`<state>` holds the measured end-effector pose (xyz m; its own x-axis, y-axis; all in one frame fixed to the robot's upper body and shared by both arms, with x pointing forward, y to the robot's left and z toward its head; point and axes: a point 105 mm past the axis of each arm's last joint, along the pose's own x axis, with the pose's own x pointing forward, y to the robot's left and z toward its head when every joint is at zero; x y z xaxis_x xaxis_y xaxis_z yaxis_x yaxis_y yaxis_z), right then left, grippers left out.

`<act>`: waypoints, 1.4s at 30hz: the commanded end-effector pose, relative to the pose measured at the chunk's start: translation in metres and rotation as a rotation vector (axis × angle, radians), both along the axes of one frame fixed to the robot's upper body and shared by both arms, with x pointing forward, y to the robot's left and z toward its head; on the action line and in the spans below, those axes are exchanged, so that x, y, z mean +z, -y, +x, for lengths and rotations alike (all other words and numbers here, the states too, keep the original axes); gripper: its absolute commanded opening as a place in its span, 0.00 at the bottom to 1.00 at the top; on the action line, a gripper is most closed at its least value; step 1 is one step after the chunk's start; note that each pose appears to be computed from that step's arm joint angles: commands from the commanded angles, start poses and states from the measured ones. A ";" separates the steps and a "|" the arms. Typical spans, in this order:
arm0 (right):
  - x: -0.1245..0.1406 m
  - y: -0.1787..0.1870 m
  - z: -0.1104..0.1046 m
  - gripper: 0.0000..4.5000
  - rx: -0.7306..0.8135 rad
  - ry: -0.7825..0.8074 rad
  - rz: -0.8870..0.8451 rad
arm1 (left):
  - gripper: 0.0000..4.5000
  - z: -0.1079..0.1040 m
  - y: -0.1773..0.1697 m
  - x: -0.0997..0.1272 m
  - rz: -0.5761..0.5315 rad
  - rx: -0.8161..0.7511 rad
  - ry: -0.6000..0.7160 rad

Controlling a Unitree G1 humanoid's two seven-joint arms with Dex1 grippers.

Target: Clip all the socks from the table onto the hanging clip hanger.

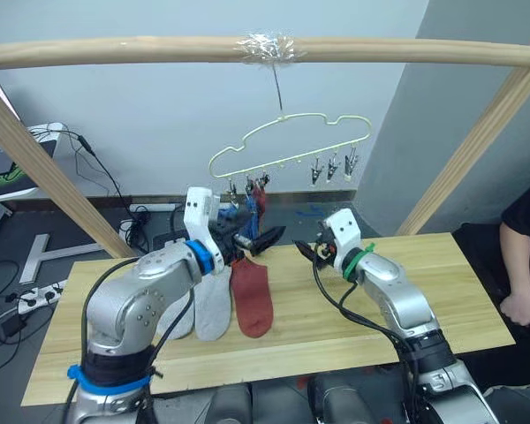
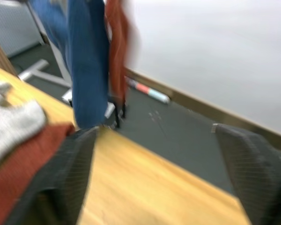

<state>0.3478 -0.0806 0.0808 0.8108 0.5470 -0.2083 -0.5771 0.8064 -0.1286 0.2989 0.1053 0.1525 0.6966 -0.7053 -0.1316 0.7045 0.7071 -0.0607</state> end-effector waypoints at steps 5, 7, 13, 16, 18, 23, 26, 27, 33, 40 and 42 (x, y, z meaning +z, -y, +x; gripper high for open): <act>0.058 0.004 -0.012 0.86 -0.122 0.157 0.107 | 1.00 -0.002 0.003 0.021 -0.046 -0.028 0.121; 0.069 0.000 -0.012 0.71 -0.156 0.193 0.116 | 1.00 -0.001 0.003 0.025 -0.014 -0.023 0.147; 0.089 -0.013 -0.007 0.64 -0.198 0.232 0.167 | 1.00 0.009 -0.008 0.034 0.026 -0.025 0.232; 0.093 -0.012 0.001 0.53 -0.227 0.243 0.169 | 1.00 0.011 -0.006 0.042 0.084 -0.102 0.347; 0.096 -0.011 0.004 0.53 -0.236 0.254 0.168 | 1.00 0.014 -0.007 0.044 0.086 -0.115 0.367; 0.103 -0.010 0.019 0.53 -0.257 0.268 0.161 | 1.00 0.016 -0.003 0.052 0.038 -0.158 0.388; 0.106 -0.010 0.028 0.53 -0.270 0.269 0.169 | 1.00 0.014 -0.002 0.054 0.017 -0.169 0.389; 0.107 -0.010 0.032 0.53 -0.278 0.267 0.171 | 1.00 0.014 -0.001 0.056 0.005 -0.168 0.391; 0.113 -0.016 0.046 0.53 -0.267 0.268 0.185 | 1.00 0.019 -0.002 0.063 -0.028 -0.127 0.394; 0.118 -0.039 0.052 0.53 -0.198 0.273 0.199 | 1.00 0.017 -0.001 0.073 -0.049 -0.141 0.418; 0.117 -0.042 0.053 0.53 -0.191 0.271 0.203 | 1.00 0.015 0.001 0.076 -0.067 -0.150 0.426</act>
<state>0.4029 -0.0453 0.1817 0.9276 0.3685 0.0609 -0.3636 0.9282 -0.0785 0.3210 0.1081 0.2122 0.6000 -0.7878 0.1392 0.7664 0.6159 0.1823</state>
